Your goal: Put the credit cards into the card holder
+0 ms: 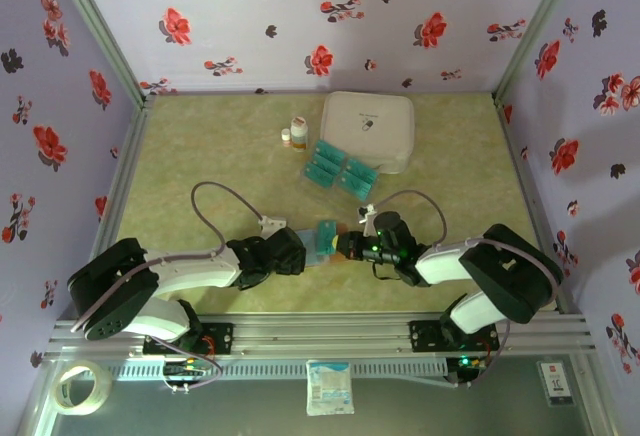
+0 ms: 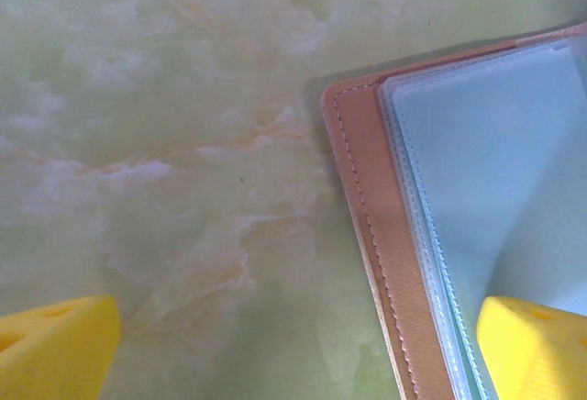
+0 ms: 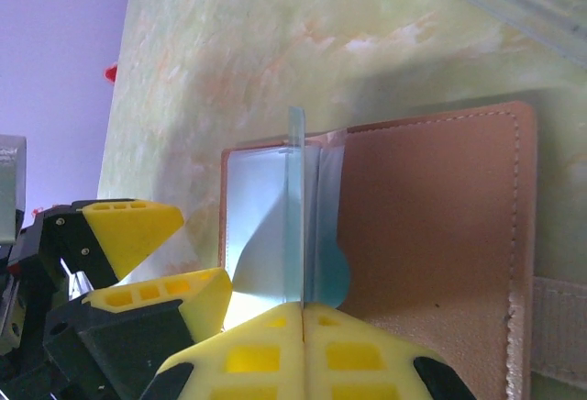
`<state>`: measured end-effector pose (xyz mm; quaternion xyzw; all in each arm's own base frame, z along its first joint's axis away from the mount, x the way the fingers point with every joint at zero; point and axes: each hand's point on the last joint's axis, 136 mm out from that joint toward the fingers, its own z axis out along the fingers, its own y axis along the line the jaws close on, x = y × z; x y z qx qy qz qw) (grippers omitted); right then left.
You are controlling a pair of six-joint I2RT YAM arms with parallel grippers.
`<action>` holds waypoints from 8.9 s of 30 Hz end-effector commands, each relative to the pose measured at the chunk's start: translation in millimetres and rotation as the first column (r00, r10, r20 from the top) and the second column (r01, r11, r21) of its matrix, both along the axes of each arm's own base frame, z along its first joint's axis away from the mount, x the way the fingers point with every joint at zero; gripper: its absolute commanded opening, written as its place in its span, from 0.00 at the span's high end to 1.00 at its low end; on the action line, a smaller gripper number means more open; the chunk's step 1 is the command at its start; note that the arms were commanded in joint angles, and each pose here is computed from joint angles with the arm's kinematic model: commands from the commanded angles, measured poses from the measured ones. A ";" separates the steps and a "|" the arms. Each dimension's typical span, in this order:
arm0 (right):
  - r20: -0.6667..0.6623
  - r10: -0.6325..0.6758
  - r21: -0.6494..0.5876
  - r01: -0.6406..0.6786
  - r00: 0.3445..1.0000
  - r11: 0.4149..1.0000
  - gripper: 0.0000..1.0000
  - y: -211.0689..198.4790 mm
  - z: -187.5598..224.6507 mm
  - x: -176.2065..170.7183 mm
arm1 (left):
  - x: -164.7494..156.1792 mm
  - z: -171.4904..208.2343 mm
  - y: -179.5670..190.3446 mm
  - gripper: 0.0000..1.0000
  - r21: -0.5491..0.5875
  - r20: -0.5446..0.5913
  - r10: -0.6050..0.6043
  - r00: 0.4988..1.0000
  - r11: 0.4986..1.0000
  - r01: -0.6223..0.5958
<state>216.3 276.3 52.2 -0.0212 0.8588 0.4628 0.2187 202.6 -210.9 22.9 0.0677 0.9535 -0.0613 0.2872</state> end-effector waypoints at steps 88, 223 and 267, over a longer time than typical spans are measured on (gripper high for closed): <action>-0.270 0.172 -0.042 -0.190 0.947 0.981 1.00 -0.6 -40.5 -19.7 | -2.6 -5.0 19.3 0.00 0.072 0.002 0.007 1.000 0.997 -0.007; -0.167 0.203 -0.497 -0.261 0.965 0.828 1.00 51.3 -25.2 7.3 | 29.6 -10.6 46.2 0.00 0.228 -0.097 0.128 0.987 0.968 -0.103; -0.152 0.175 -0.520 -0.229 0.973 0.823 1.00 48.7 -29.7 2.4 | 24.3 -5.2 66.5 0.00 0.225 -0.077 0.169 0.983 0.963 -0.148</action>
